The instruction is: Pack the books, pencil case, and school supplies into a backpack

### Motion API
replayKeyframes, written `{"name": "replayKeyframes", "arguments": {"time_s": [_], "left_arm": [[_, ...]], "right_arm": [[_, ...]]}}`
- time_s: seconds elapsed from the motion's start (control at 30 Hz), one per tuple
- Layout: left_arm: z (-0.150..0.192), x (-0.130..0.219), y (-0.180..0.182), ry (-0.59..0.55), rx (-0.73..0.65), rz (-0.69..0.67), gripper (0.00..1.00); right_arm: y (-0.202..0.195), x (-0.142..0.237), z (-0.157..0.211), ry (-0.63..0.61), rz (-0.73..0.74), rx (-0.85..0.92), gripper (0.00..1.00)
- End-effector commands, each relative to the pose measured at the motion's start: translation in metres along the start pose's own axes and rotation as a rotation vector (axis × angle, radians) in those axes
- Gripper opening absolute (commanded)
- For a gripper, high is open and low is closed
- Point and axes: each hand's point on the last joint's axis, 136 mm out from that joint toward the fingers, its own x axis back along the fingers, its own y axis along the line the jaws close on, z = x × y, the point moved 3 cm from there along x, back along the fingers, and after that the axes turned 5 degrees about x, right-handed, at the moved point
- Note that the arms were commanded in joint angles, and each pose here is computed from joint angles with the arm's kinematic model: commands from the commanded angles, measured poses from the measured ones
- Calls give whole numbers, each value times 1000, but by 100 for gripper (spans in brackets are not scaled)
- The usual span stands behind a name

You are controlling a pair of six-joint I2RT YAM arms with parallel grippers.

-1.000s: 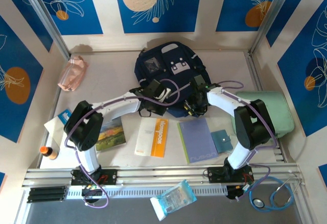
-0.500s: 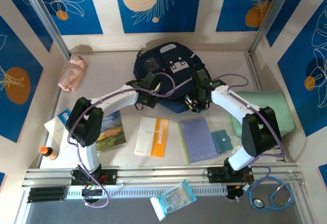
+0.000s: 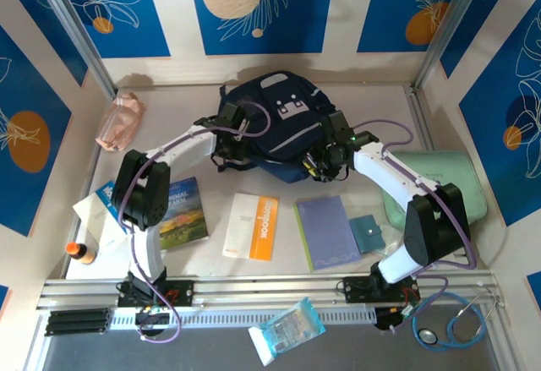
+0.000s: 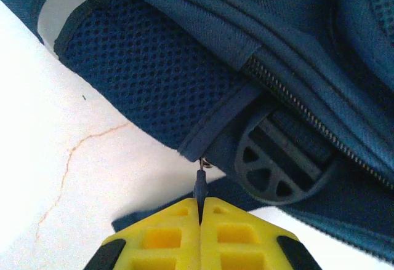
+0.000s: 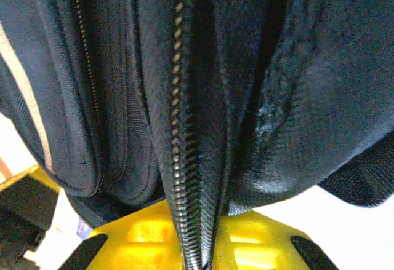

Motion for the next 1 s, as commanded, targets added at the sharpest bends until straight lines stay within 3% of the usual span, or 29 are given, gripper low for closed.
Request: {"name": "replayKeyframes", "arguments": {"time_s": [0.0,0.1,0.23,0.33,0.47,0.67,0.73,0.9,0.97], "left_arm": [[-13,-9,7,10,49,10,0],[-25,-5,12,13,78,18,3],[-33,23,21,-37,107,-3,41],[-22,44,39,-62,171,-42,55],[2,69,68,-88,309,-36,64],[41,109,100,-168,439,-66,87],[57,118,104,-175,473,-64,93],[80,124,92,-153,537,59,95],[83,122,86,-157,563,106,95]], "right_arm": [[36,11,9,32,-160,36,15],[42,1,20,55,-150,49,15],[49,-21,30,57,-122,72,17],[59,-41,32,70,-118,91,20],[78,-64,38,124,-128,153,27],[112,-79,67,296,-206,358,49],[106,-70,71,315,-204,400,54],[65,-25,82,293,-198,561,72],[40,-14,85,272,-134,614,73]]}}
